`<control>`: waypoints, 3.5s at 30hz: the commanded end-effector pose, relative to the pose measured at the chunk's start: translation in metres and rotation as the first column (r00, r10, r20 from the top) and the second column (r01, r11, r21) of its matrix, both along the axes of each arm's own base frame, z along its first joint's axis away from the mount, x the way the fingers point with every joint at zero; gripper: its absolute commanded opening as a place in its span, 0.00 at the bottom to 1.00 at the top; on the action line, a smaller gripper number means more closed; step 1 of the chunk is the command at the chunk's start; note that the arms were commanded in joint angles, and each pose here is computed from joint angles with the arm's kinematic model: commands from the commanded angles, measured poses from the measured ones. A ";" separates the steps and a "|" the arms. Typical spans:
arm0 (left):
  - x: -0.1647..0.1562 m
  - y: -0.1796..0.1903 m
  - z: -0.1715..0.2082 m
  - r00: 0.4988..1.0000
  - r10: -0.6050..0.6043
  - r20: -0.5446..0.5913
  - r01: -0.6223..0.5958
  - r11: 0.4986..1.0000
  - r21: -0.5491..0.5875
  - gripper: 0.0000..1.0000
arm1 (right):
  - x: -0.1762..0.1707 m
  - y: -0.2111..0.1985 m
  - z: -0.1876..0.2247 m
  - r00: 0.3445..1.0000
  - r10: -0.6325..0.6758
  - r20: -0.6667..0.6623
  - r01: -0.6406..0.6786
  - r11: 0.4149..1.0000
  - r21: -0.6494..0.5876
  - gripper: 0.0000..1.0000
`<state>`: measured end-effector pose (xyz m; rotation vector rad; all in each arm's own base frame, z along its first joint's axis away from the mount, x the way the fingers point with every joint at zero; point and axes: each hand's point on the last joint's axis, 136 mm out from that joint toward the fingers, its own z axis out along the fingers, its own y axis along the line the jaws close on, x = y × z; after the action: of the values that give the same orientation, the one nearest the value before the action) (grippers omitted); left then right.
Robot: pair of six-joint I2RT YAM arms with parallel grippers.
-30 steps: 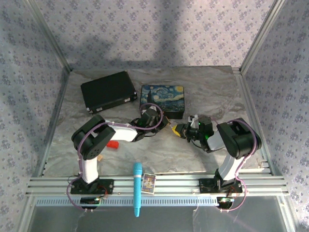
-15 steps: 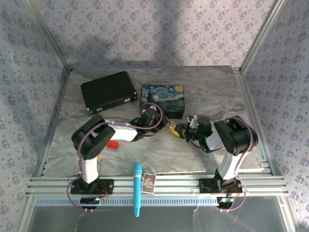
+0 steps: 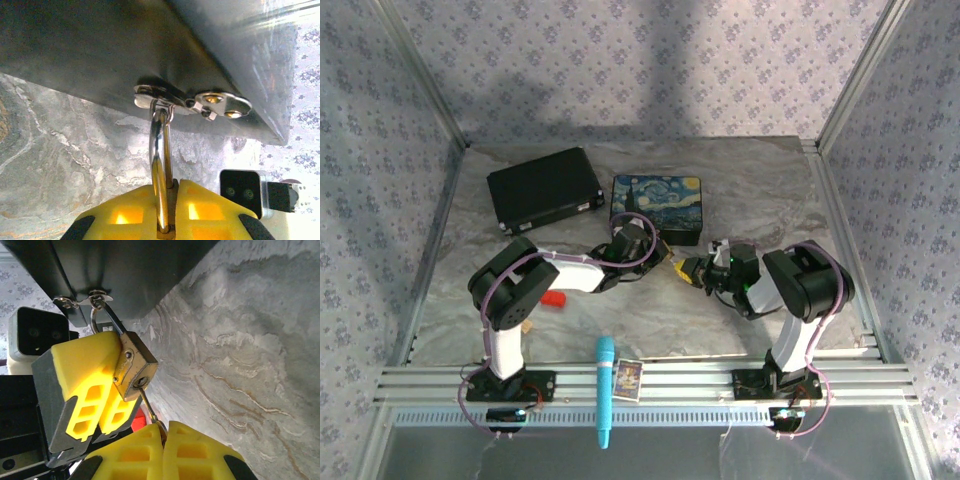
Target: Unlock the padlock with the key
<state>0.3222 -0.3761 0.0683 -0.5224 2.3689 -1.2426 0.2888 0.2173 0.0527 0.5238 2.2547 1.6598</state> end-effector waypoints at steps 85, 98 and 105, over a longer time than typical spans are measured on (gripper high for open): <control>-0.027 -0.040 0.034 0.989 -0.148 -0.017 0.140 0.963 -0.230 0.00 | 0.032 -0.011 0.031 0.991 0.136 0.002 -0.134 0.970 0.201 0.00; -0.038 -0.050 0.034 0.979 -0.203 -0.003 0.198 0.957 -0.214 0.00 | 0.037 -0.030 0.020 0.997 0.076 -0.002 -0.075 0.984 0.160 0.00; -0.033 -0.048 0.027 0.988 -0.153 -0.014 0.149 0.977 -0.154 0.00 | 0.025 -0.005 0.032 0.994 0.076 0.078 -0.084 0.992 0.094 0.00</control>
<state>0.3229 -0.3871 0.0801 -0.5903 2.3226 -1.3868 0.3101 0.1987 0.0653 0.5257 2.2448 1.8593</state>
